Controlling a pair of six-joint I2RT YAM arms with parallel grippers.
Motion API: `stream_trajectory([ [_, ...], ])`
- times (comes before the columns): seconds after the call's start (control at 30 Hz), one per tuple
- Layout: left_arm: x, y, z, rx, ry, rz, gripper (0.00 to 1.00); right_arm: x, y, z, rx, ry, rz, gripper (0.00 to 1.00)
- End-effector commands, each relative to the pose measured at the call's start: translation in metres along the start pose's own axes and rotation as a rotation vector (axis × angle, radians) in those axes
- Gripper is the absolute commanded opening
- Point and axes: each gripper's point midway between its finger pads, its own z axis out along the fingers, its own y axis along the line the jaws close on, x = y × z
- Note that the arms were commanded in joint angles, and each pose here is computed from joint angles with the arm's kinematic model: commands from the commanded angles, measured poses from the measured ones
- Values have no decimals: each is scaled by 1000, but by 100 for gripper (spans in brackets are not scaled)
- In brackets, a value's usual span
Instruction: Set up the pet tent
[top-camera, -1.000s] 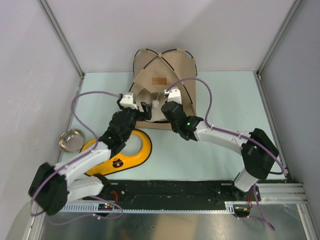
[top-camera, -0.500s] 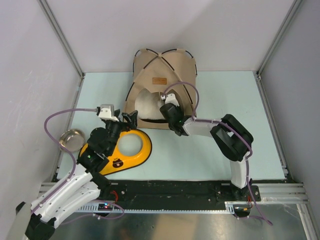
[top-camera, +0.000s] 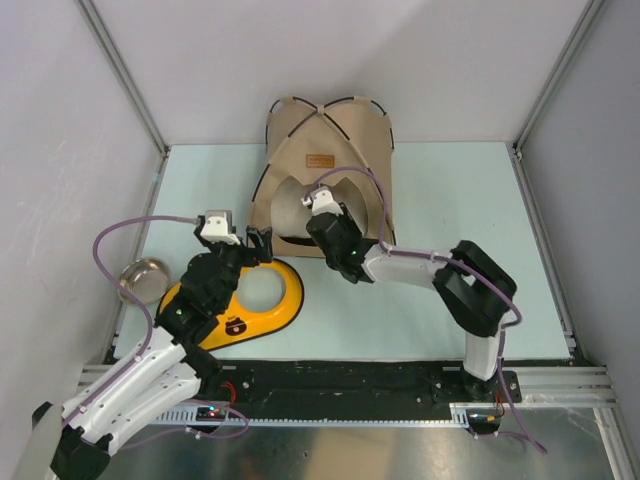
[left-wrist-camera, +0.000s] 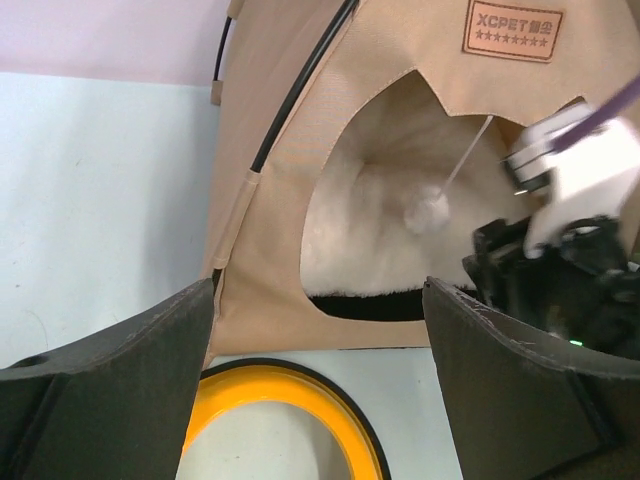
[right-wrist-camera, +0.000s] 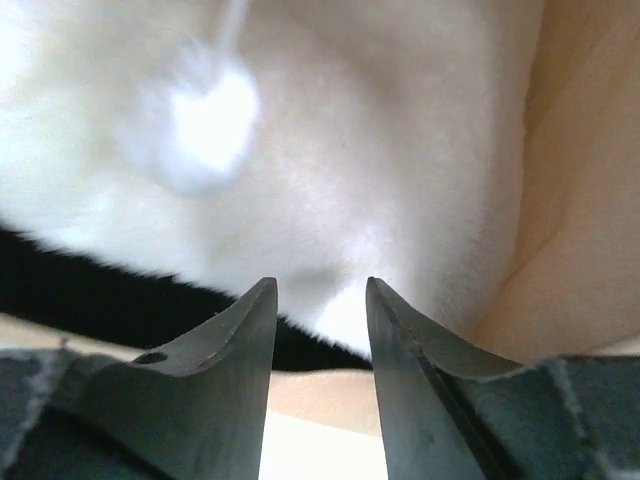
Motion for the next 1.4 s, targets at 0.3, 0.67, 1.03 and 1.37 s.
stream_trajectory([
  [0.3, -37, 8, -7, -46, -91, 26, 89, -108, -47, -126, -259, -207, 288, 73],
  [0.67, -49, 11, -12, -53, -106, 36, 91, -126, -160, -129, -161, -269, 473, 90],
  [1.03, -42, 9, -14, -47, -73, 8, 91, -76, -138, -86, -504, -89, 317, 82],
  [1.37, -36, 7, -10, -47, -47, 5, 91, -39, -129, -51, -432, 34, 235, 58],
])
